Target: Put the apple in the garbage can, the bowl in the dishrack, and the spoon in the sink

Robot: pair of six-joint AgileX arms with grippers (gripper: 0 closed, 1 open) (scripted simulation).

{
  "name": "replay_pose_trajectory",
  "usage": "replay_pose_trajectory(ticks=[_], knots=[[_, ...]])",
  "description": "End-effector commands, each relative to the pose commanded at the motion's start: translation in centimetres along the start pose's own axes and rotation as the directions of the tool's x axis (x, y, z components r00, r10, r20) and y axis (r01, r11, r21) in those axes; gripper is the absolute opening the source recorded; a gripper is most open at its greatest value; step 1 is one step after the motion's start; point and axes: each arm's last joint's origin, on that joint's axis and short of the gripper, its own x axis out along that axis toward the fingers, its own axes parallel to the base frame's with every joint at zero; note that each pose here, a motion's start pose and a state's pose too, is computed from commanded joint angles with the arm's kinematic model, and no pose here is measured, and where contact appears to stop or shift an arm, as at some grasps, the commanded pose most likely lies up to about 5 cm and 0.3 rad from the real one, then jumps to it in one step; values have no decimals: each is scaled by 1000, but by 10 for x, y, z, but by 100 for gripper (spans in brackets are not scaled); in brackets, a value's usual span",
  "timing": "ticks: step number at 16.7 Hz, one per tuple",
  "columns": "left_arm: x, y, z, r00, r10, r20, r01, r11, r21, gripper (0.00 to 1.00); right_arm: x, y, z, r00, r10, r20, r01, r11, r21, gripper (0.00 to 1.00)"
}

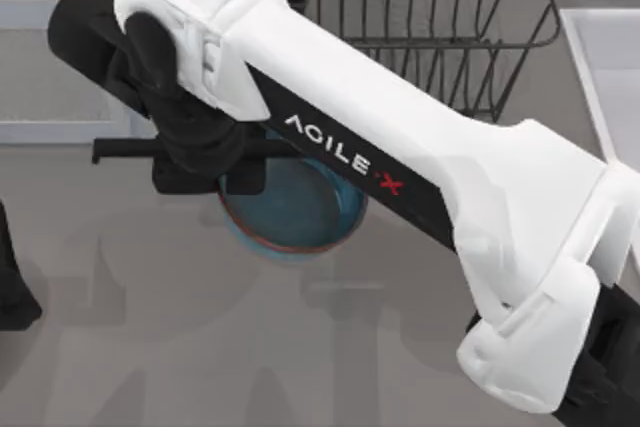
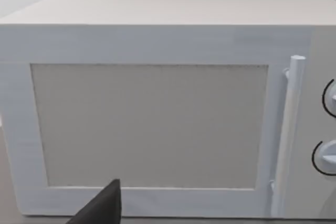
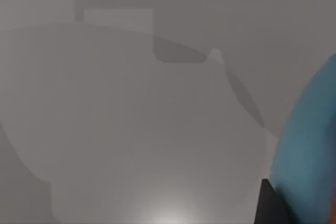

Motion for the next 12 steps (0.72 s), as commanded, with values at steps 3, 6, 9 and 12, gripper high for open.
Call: replay_pose_trajectory(ticks=[3, 6, 9, 12], knots=[[0, 0, 0, 1000, 0, 0, 0, 1000, 0, 100, -3, -2, 0, 1000, 0, -1, 0, 1000, -1, 0], [0, 0, 0, 1000, 0, 0, 0, 1000, 0, 100, -6, -1, 0, 1000, 5, 4, -5, 1000, -1, 0], [0, 0, 0, 1000, 0, 0, 0, 1000, 0, 100, -16, 1, 2, 997, 25, 69, -22, 999, -39, 0], [0, 0, 0, 1000, 0, 0, 0, 1000, 0, 100, -42, 1, 6, 973, 76, 220, -52, 992, -113, 0]])
